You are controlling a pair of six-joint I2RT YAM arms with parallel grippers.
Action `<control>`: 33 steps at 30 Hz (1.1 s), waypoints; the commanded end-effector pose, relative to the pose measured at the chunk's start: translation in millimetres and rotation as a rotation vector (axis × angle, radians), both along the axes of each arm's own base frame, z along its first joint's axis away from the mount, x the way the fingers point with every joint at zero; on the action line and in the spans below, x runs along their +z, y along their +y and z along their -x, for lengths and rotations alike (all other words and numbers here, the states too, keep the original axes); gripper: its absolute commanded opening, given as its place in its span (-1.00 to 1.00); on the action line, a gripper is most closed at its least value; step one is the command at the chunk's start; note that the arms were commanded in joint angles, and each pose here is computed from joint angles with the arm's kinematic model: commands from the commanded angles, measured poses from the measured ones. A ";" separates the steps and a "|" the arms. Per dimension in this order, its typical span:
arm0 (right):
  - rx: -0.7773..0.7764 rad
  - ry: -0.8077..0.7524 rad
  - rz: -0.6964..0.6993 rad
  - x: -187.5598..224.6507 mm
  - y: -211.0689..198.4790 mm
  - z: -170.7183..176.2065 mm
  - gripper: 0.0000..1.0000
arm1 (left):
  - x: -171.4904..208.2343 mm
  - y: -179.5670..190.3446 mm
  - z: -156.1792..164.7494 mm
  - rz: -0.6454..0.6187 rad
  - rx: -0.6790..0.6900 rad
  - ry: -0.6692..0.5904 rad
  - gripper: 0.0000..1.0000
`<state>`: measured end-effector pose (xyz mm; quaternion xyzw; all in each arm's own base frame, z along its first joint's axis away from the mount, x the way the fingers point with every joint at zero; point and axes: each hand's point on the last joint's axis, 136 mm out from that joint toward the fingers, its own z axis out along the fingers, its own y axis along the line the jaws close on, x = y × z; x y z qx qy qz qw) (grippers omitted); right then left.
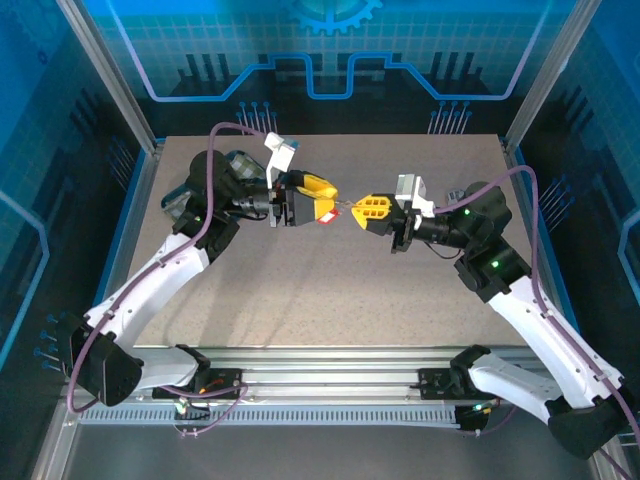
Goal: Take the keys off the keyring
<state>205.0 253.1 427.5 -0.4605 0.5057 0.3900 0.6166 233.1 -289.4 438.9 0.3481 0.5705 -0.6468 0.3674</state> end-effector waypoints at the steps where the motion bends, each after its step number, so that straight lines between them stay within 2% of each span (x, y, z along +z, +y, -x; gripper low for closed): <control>1: 0.008 -0.012 -0.020 14.0 -3.7 2.4 -1.00 | 10.1 -2.4 5.7 0.005 -0.028 -0.049 -0.10; 12: -0.012 -0.013 -0.035 18.0 -4.4 -2.4 -1.00 | 9.4 -5.7 7.9 -0.008 -0.039 -0.052 -0.24; 16: -0.022 -0.016 -0.040 20.6 -4.9 -4.3 -1.00 | 11.1 -6.6 9.1 -0.007 -0.047 -0.055 -0.36; 21: -0.024 -0.015 -0.044 21.6 -4.4 -6.1 -1.00 | 12.2 -7.2 10.4 -0.007 -0.057 -0.060 -0.79; 26: -0.035 -0.013 -0.045 21.6 -4.9 -8.3 -1.00 | 11.7 -7.3 9.6 -0.009 -0.052 -0.063 -0.99; 33: -0.073 -0.053 -0.052 21.4 -9.1 -9.4 -1.00 | 11.0 -7.5 1.4 -0.001 -0.003 -0.052 -1.00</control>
